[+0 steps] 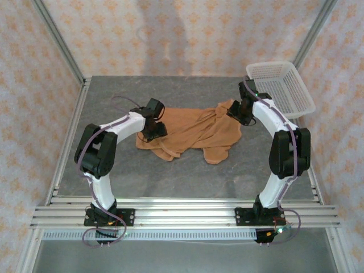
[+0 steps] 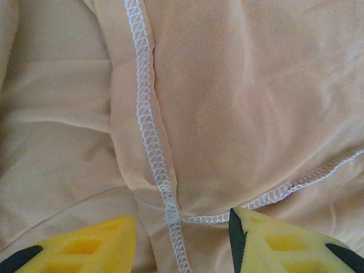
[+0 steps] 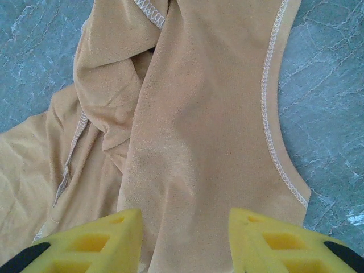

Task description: Fold the inside-out t-shirt

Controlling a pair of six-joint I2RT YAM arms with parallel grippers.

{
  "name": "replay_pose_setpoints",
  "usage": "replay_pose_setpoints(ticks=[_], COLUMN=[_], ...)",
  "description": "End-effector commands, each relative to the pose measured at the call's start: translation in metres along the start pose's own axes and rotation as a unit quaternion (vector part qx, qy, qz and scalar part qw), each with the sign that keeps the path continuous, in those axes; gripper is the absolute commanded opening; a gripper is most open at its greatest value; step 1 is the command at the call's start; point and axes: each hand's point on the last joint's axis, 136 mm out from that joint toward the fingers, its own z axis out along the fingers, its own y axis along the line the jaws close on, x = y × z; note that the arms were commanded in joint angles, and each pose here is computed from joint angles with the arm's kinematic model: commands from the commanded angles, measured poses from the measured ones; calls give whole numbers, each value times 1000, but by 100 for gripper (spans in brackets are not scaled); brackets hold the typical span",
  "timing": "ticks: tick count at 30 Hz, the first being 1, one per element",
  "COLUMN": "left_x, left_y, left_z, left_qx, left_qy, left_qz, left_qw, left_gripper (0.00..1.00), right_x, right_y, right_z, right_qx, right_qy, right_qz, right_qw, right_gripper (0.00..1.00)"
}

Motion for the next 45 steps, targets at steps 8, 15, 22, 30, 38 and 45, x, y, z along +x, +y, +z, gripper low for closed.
replay_pose_setpoints(ticks=[8, 15, 22, 30, 38, 45], left_x=[-5, 0, -23, -55, -66, -65], left_y=[7, 11, -1, -27, -32, -22], left_z=[6, 20, -23, -114, -168, -168], left_qx=[-22, -31, -23, 16, 63, 57], left_qy=[-5, 6, -33, -101, -138, -131], left_qz=[-2, -7, -2, 15, 6, 6], left_qw=[1000, 999, 999, 995, 988, 990], left_gripper=[41, 21, 0, 0, 0, 0], right_x=[-9, -11, -16, -52, -68, -77], right_y=[11, 11, 13, 15, 41, 66], right_z=[-2, 4, 25, 47, 83, 126], right_qx=[-15, -15, -6, 37, -5, -51], right_qy=[-8, -6, 8, -25, -18, -9], right_qz=[0, 4, 1, -18, -1, 40], right_qw=[1000, 1000, 1000, 999, 1000, 998], right_gripper=[44, 44, 44, 45, 50, 49])
